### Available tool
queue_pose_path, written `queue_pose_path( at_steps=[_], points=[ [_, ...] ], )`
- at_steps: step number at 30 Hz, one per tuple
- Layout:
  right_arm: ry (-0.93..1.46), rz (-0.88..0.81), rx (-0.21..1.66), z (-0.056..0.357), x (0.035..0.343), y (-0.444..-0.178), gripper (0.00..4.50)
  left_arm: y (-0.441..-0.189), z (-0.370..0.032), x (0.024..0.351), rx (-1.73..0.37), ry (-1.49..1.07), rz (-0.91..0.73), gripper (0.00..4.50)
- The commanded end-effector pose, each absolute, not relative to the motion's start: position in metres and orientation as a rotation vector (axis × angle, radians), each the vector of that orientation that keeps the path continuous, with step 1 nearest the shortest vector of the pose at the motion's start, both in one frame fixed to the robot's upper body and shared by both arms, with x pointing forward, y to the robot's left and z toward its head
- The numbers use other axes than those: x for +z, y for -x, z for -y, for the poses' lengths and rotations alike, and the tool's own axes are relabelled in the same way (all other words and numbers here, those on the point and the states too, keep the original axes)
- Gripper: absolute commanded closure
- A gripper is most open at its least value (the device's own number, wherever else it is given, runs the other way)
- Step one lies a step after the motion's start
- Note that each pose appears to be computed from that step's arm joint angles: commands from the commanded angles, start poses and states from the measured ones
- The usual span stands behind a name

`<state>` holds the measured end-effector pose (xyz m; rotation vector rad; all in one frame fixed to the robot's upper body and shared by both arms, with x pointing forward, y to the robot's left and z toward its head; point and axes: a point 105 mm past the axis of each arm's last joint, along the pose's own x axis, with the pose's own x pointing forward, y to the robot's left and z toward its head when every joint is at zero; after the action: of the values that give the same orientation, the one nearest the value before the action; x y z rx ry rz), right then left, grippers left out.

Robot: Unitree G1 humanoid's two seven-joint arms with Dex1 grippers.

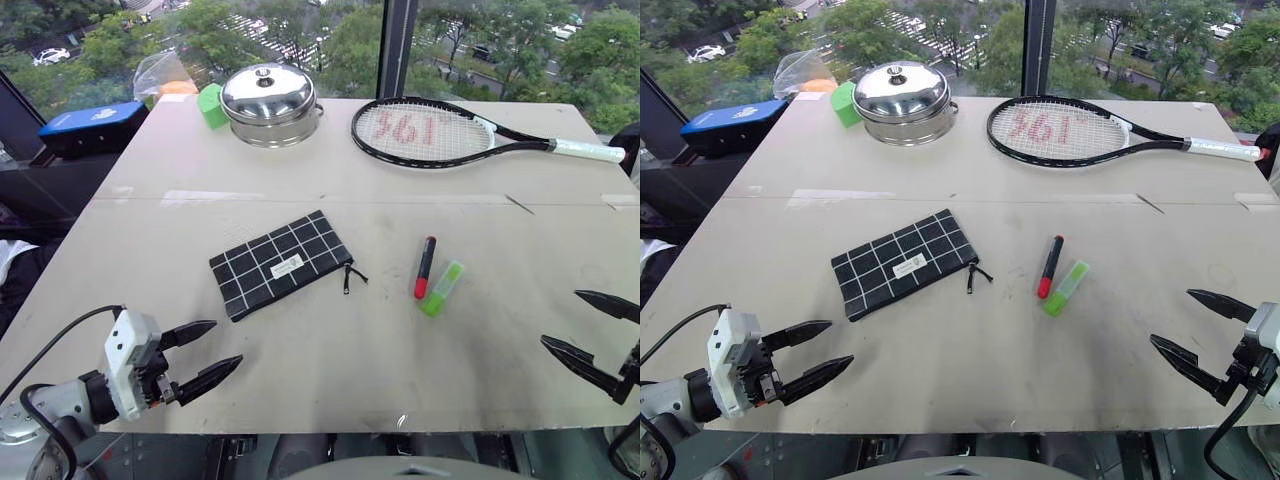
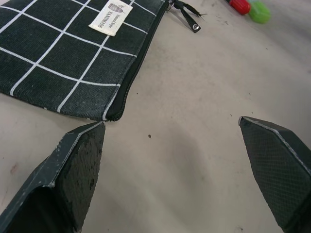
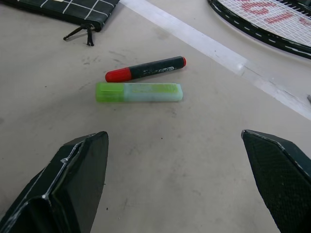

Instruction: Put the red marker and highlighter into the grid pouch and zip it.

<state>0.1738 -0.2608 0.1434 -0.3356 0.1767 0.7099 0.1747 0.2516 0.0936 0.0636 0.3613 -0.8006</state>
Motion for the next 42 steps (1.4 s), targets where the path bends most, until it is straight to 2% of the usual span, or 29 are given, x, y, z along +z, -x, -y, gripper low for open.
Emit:
queue_pose_path(
  at_steps=[1, 3, 6, 9, 12, 17, 21, 27, 32, 42],
  points=[
    [0.347, -0.112, 0.726, 0.251, 0.154, -0.178, 0.05, -0.190, -0.244, 0.108, -0.769, -0.041, -0.282, 0.03],
    [0.314, -0.050, 0.760, 0.235, 0.160, -0.184, 0.05, -0.209, -0.233, 0.123, -0.725, 0.032, -0.211, 0.03],
    [0.270, 0.024, 0.787, 0.221, 0.168, -0.191, 0.05, -0.223, -0.229, 0.135, -0.674, 0.137, -0.180, 0.03],
    [0.165, 0.100, 0.886, 0.191, 0.176, -0.195, 0.05, -0.240, -0.229, 0.145, -0.611, 0.116, -0.137, 0.03],
    [0.170, 0.103, 0.999, 0.167, 0.177, -0.190, 0.05, -0.244, -0.241, 0.145, -0.604, -0.133, -0.107, 0.03],
    [0.197, 0.114, 1.110, 0.144, 0.180, -0.184, 0.05, -0.227, -0.282, 0.129, -0.668, -0.627, -0.089, 0.03],
    [0.208, 0.122, 1.104, 0.143, 0.178, -0.186, 0.05, -0.217, -0.302, 0.114, -0.693, -0.818, -0.074, 0.03],
    [0.193, 0.138, 1.078, 0.142, 0.177, -0.187, 0.05, -0.220, -0.302, 0.089, -0.726, -1.057, -0.032, 0.03],
    [0.199, 0.138, 1.058, 0.142, 0.177, -0.188, 0.05, -0.234, -0.276, 0.073, -0.828, -1.145, 0.044, 0.03],
    [0.197, 0.153, 0.999, 0.141, 0.181, -0.191, 0.05, -0.286, -0.234, 0.060, -0.848, -1.157, 0.090, 0.03]
  ],
)
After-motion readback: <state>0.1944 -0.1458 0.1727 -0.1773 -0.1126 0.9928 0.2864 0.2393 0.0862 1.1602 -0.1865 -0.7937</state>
